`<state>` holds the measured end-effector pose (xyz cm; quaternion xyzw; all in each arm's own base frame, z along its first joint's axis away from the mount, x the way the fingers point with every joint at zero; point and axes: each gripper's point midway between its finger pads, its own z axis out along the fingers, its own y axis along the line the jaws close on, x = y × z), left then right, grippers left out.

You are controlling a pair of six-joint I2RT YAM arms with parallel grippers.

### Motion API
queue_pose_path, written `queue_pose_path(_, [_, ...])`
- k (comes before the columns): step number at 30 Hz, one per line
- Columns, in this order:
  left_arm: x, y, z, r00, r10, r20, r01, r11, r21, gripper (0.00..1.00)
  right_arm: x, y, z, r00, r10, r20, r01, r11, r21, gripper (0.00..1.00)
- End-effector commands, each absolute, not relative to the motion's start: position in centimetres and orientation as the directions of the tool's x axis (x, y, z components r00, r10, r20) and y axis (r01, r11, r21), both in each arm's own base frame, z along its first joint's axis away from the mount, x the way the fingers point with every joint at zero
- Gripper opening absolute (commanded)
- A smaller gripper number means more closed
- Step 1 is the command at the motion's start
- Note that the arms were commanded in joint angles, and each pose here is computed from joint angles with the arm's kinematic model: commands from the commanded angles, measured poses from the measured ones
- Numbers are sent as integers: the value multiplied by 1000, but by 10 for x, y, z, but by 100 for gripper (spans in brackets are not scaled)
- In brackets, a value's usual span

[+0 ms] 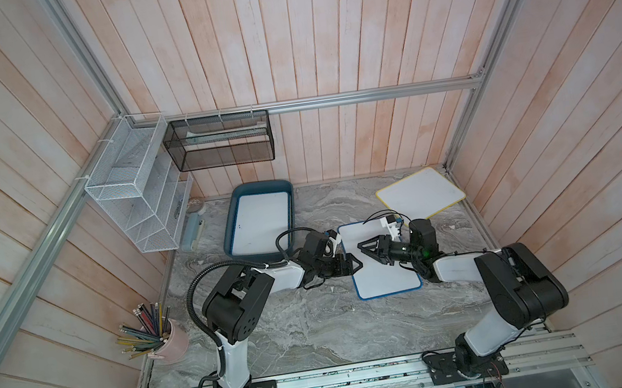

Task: Put the whiteboard into the storage box
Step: Pick up the whiteboard at the center of the board.

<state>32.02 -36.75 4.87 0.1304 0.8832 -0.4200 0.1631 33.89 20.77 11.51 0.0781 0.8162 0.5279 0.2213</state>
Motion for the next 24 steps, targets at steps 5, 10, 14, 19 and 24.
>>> queue_pose_path(5, [287, -332, -12, -976, 114, -186, 207, 754, -623, 89, 327, 91, 54, -852, 452, -264, 193, 740, 644, 43])
queue_pose_path(10, [289, -331, -12, -978, 112, -173, 196, 771, -605, 89, 309, 45, 31, -881, 414, -231, 283, 850, 444, 44])
queue_pose_path(14, [287, -333, -9, -979, 113, -167, 193, 766, -613, 89, 296, 45, 14, -917, 372, -146, 288, 867, 406, 44])
queue_pose_path(19, [287, -337, -9, -979, 119, -165, 197, 760, -620, 89, 288, 54, 0, -933, 350, -82, 285, 859, 426, 44])
queue_pose_path(24, [287, -343, -12, -981, 120, -152, 190, 744, -641, 89, 291, 87, 4, -947, 318, -49, 232, 779, 582, 44])
